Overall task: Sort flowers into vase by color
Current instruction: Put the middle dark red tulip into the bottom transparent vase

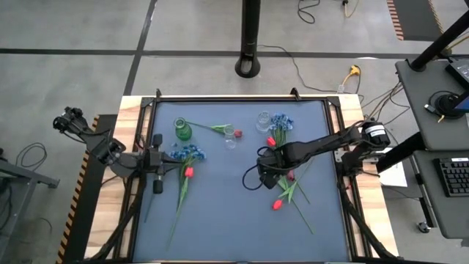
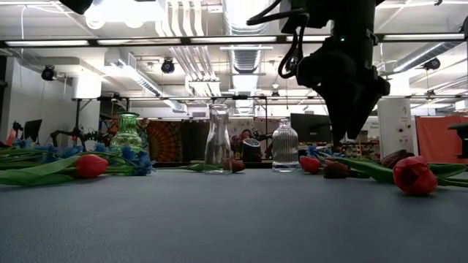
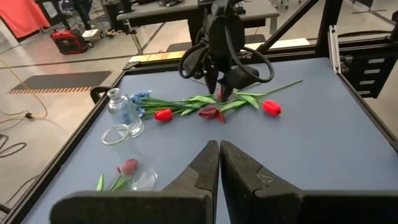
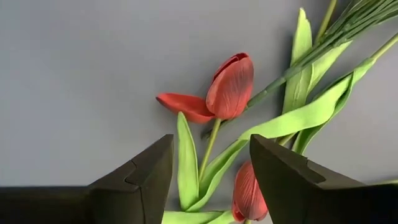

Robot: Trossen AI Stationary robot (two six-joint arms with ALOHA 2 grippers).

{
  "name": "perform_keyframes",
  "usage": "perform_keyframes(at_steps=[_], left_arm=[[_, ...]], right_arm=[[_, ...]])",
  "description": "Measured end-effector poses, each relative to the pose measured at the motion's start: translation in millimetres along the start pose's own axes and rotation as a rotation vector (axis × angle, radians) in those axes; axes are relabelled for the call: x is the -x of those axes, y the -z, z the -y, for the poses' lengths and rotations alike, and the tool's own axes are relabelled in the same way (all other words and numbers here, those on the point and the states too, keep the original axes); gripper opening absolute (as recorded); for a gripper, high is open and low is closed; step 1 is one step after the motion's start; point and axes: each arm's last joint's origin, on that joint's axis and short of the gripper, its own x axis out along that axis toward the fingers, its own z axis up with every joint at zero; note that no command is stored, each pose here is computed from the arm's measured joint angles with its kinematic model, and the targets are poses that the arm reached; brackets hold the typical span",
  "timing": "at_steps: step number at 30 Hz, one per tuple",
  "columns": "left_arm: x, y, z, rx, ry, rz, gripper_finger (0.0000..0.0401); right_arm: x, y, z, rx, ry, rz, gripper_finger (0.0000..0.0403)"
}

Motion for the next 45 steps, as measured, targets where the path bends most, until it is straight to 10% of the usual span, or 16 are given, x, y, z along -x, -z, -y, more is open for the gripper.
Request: perform_keyframes(at_steps=[15,30,45], left_arm=[[-2,0,2,0.006,-0.002,-0.007,0.0000],[-2,0,2,0.005,-0.002,-0.007,0.0000],[-2,1,2,0.005,-0.003,-0.008,0.0000]], right_arm=[[-19,5,-1,0.012,-0.056,-0.033,0.0288],[-53,18,10,-0.035,-0.092,-0.056,0.0212],[-61,16,6,-0.026,-0.094,-0.049,0.0016]])
